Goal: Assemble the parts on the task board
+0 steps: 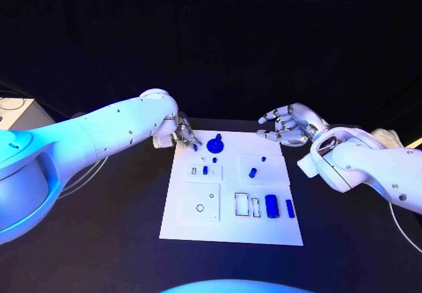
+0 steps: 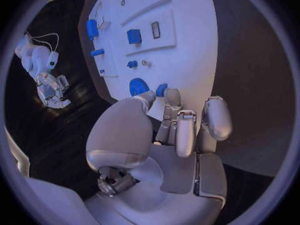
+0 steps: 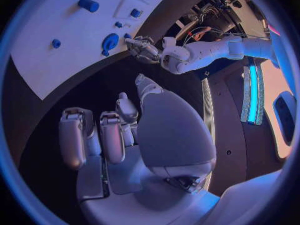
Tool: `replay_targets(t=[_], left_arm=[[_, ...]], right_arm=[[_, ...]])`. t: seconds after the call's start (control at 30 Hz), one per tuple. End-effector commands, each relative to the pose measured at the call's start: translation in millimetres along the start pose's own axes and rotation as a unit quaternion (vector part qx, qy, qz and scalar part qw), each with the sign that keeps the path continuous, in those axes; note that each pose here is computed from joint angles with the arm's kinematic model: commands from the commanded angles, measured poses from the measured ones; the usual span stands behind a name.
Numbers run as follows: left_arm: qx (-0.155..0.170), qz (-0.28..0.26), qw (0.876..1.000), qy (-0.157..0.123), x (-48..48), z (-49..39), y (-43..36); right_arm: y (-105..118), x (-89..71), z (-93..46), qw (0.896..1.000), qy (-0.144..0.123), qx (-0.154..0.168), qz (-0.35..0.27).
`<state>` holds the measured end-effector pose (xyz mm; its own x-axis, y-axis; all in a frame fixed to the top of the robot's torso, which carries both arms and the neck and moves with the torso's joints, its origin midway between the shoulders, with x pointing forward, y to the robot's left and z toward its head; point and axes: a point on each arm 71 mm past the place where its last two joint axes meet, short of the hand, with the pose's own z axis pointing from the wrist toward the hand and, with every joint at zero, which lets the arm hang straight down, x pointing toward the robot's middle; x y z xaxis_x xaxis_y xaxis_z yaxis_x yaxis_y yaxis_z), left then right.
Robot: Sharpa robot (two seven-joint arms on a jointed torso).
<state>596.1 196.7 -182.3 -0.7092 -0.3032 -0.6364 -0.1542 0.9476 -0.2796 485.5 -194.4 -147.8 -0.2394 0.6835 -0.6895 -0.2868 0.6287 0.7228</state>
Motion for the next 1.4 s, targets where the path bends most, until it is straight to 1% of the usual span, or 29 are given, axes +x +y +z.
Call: replay_targets(t=[0.03, 0.6, 0.83, 0.93, 1.07, 1.23, 1.4], left_arm=[[0.011, -0.002, 1.0, 0.013, 2.3, -0.1, -3.0], [0.011, 0.0, 1.0, 0.019, 2.9, -0.2, -1.6], [0.021, -0.026, 0.999, 0.024, 3.7, -1.7, 0.3], [0.027, -0.037, 0.999, 0.021, 3.9, -3.2, 1.6], [0.037, -0.053, 0.998, 0.013, 4.2, -6.9, 3.9], [0.055, -0.07, 0.996, 0.007, 6.9, -15.7, 7.1], [0.066, -0.071, 0.995, 0.0, 11.7, -25.4, 9.3]], right_arm=[[1, 0.7, 0.1, 1.0, 0.003, -0.005, -0.001], [1, 0.7, 0.2, 1.0, 0.003, -0.005, -0.001], [0, 0.5, 0.3, 1.0, 0.003, -0.005, -0.001], [0, 0.2, 0.3, 1.0, 0.003, -0.004, -0.001], [0, -0.4, 0.2, 1.0, 0.002, -0.004, -0.001], [-2, -1.6, 0.0, 1.0, 0.0, -0.002, -0.002], [-3, -2.7, -0.2, 1.0, -0.001, -0.001, -0.002]])
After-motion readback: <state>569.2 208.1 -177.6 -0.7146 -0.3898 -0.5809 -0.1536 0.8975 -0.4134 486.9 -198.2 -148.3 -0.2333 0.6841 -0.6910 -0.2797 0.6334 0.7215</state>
